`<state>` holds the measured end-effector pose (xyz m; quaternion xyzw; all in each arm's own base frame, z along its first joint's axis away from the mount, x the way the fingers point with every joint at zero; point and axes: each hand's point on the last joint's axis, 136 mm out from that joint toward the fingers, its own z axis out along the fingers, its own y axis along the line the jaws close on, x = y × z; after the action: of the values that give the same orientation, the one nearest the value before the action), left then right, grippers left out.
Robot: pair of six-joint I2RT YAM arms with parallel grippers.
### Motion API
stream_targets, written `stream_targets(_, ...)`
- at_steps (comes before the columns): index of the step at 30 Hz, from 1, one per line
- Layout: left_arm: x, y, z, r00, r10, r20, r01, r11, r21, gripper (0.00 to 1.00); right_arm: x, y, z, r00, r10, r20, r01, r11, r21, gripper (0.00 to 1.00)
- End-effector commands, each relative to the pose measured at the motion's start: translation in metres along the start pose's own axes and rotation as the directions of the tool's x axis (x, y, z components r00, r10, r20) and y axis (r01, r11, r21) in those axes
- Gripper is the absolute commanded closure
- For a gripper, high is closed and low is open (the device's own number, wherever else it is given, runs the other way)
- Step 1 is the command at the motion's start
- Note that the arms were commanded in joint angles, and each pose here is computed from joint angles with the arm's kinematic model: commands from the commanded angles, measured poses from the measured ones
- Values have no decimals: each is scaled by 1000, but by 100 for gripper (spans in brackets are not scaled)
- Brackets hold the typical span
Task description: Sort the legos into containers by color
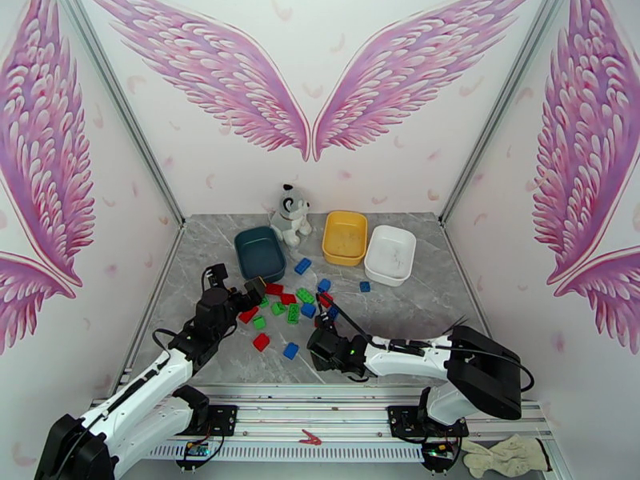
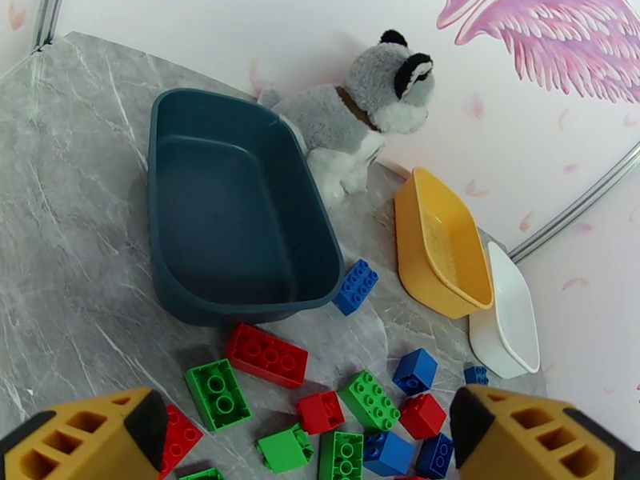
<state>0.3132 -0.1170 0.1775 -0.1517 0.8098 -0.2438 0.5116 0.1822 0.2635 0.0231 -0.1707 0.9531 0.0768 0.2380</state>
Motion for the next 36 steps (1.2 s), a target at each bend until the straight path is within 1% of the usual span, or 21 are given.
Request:
stream_targets(1,-4,-5,0,1000,-1,0,1,1000,11,1,-6,6,-1,1000,-9,18,9,1000,10,39)
stream_targets(5,-4,-4,0,1000,-1,0,1,1000,7,1,-6,4,0,1000,-14,24,14,999,29,40)
stream_targets(8,-4,-4,1,1000,-1,0,1,1000,6,1,-11,1,-3,999,-16,44,14,999,46,42)
stream_targets(10,-3,-4,1,1000,0,-2,0,1000,8,1,-16,0,-6,998,-20,61,17,998,54,46)
stream_targets(12,-3,-4,1,1000,-2,-4,2,1000,8,1,-20,1,-8,997,-26,68,22,998,53,46)
stream_targets(20,-2,-4,2,1000,1,-6,-1,1000,7,1,-31,15,-3,994,-87,60,84,995,51,29)
stream_targets(23,-2,-4,2,1000,0,-7,0,1000,6,1,-33,16,2,994,-102,45,99,992,73,25)
stream_targets(26,-1,-3,2,1000,0,-8,0,1000,5,1,-34,14,8,993,-110,36,106,988,110,25)
stream_targets(31,0,-3,3,1000,1,-11,0,1000,4,1,-37,10,18,994,-106,24,102,986,133,25)
stream_targets(36,0,-3,4,1000,-2,-13,2,1000,4,1,-44,3,31,997,-75,9,73,989,128,25)
